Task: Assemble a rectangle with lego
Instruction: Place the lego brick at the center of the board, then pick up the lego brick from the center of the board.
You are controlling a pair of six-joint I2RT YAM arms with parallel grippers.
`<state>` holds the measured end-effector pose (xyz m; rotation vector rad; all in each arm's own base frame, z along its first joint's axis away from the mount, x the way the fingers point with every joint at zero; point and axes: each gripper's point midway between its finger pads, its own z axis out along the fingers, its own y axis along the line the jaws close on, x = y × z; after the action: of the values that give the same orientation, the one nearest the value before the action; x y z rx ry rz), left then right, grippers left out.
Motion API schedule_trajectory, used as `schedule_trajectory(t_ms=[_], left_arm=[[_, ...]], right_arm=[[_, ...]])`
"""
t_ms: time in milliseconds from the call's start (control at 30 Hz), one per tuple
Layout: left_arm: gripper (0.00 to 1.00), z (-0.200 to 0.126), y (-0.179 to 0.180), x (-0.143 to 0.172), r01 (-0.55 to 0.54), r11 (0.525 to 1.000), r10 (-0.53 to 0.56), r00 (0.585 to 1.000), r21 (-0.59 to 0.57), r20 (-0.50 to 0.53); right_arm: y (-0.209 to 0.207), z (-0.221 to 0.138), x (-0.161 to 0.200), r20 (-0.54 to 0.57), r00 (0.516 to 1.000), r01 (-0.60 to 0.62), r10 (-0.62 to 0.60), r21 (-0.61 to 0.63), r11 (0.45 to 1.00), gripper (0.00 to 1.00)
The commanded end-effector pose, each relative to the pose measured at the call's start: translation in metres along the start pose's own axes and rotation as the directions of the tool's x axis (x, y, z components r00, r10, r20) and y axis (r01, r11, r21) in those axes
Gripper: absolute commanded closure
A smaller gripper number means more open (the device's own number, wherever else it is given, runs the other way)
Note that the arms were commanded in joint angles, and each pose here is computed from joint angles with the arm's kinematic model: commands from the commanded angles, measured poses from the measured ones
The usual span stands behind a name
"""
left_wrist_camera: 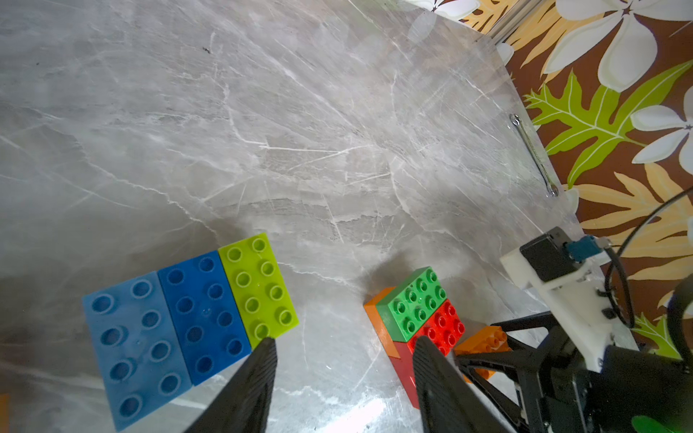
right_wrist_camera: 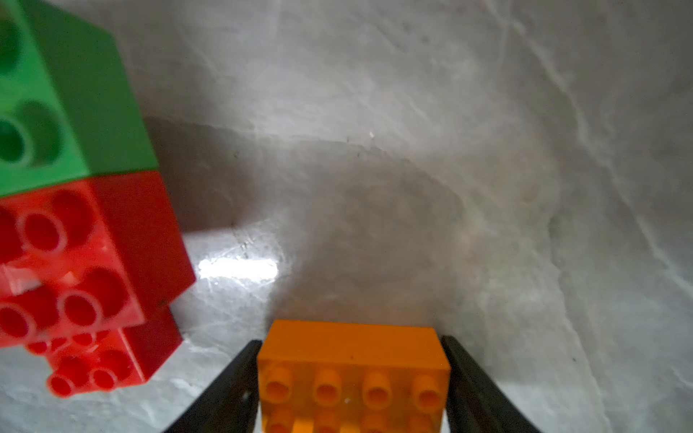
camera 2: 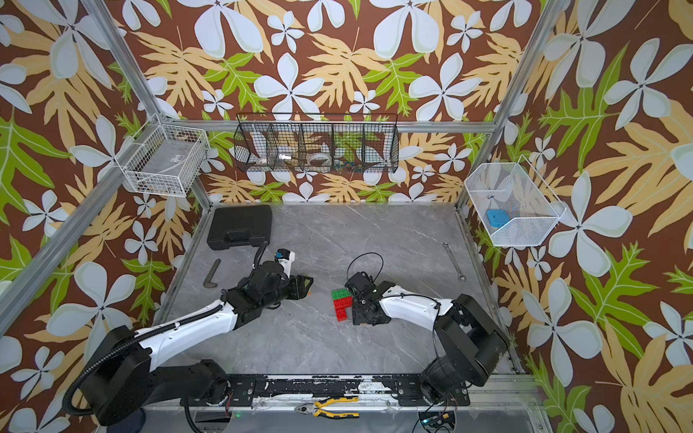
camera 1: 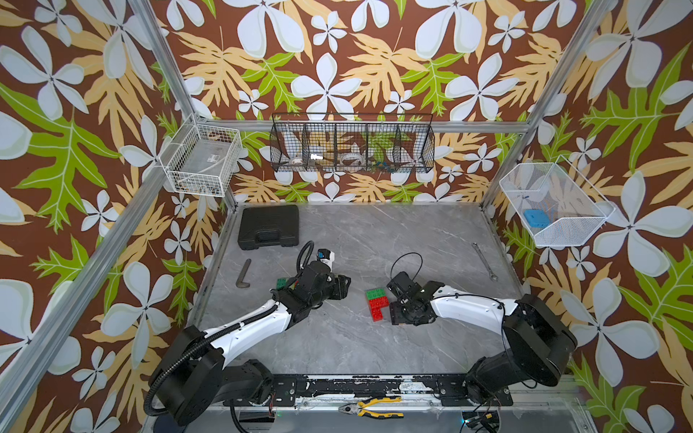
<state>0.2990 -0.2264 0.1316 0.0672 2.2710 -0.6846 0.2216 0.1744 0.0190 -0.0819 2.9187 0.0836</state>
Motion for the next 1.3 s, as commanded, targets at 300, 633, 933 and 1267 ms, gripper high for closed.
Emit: schedule_trajectory(t_ms=[300,633,933,1267], left_arm=[[0.4,0.004,-0.006,-0.005,0.017,0.999,-0.018,1.0,0.029,0.018],[0.4,0.004,-0.005,-0.005,0.011,1.0,-0.012,1.0,0.025,0.014],[0.4,-0.002,0.001,-0.01,0.005,1.0,-0.005,0.999,-0.004,0.032],[0.41,0.001,0.015,-0.006,0.026,1.0,-0.025,0.999,-0.017,0.025]], right_arm=[[0.003,-0.004,0.0,-0.031,0.998,0.046,-0.047,-0.005,0.999,0.3],[-0.002,-0.002,-0.002,-0.032,0.998,0.047,-0.047,0.015,0.999,0.32],[0.011,-0.03,-0.014,0.014,0.999,0.045,-0.045,-0.006,0.999,0.42],[0.07,-0.058,-0.017,0.06,0.993,0.105,-0.1,-0.077,0.992,0.44]])
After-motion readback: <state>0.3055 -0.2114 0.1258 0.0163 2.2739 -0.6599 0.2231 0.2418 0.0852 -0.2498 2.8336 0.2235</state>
